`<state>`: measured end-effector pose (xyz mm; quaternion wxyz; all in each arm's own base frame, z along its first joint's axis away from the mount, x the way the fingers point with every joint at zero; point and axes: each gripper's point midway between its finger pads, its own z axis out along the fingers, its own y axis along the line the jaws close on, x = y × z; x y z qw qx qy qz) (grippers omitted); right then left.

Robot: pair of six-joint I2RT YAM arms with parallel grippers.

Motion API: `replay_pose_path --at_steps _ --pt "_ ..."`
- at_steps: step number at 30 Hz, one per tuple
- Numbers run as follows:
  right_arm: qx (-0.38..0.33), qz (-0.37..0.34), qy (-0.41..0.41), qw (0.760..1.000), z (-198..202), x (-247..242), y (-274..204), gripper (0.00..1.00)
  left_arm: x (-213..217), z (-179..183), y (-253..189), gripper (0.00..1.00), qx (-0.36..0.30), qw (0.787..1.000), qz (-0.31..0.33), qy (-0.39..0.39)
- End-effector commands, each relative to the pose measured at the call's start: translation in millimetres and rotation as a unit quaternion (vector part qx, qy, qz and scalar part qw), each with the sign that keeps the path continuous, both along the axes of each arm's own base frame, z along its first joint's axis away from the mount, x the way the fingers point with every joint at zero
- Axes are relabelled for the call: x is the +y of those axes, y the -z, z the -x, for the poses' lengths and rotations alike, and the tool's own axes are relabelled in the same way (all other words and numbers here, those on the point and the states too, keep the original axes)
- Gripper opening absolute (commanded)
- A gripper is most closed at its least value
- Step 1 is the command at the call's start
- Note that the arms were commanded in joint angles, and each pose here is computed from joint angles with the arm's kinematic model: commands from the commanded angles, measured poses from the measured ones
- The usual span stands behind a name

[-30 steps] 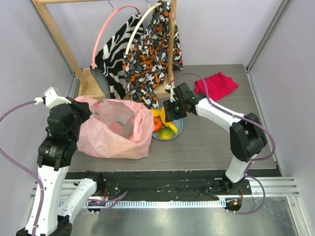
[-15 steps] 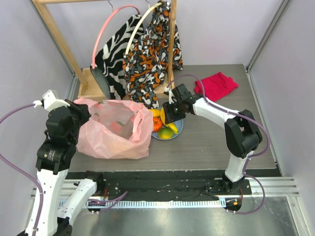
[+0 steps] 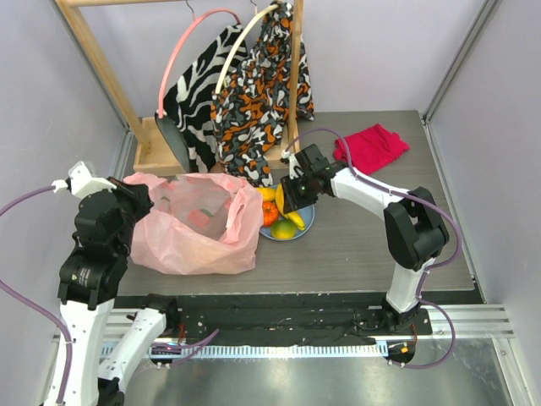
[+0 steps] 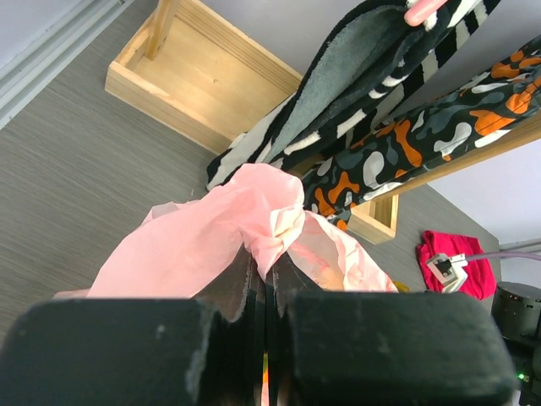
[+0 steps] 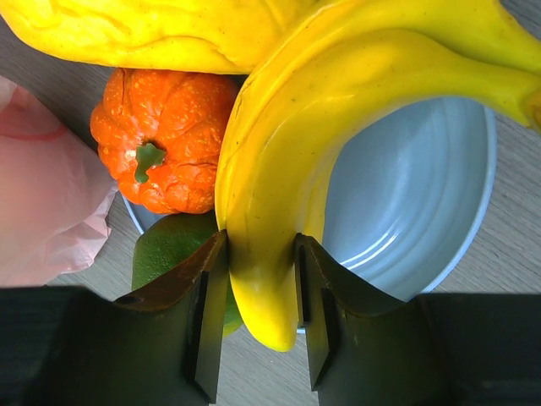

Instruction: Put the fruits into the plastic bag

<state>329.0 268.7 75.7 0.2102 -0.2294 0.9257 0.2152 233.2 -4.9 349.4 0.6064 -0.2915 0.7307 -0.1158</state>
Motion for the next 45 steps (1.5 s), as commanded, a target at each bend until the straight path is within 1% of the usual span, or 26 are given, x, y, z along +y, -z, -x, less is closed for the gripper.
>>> replay_pose_path --at_steps 1,5,8,9,10,30,45 --pt "-0.017 -0.010 -0.006 1.000 -7.8 1.1 -5.2 0.27 6.2 6.3 -6.6 0.00 -0.011 1.000 0.006 -0.016" --pt "-0.025 -0.009 -0.004 1.000 -10.3 -2.3 -8.9 0.18 6.3 7.7 -6.0 0.00 -0.008 1.000 0.005 -0.015" --pt "-0.036 -0.012 0.000 0.999 -14.1 -3.5 -17.1 0.09 6.5 8.3 -6.5 0.00 -0.008 1.000 0.003 -0.015" --pt "-0.041 -0.014 0.002 0.999 -15.6 -4.0 -21.4 0.03 6.5 8.4 -8.1 0.00 -0.010 1.000 0.004 -0.015" --pt "-0.045 -0.012 0.004 0.999 -16.8 -5.2 -22.7 0.01 6.0 7.2 -7.5 0.00 -0.008 1.000 0.004 -0.014" --pt "-0.102 -0.032 0.025 0.994 -35.0 -13.5 -71.9 0.01 5.0 4.6 -8.4 0.00 -0.011 1.000 0.003 -0.012" --pt "-0.112 -0.049 0.031 0.992 -32.9 -13.5 -89.4 0.01 4.0 0.7 -4.7 0.00 -0.006 1.000 0.002 -0.011"
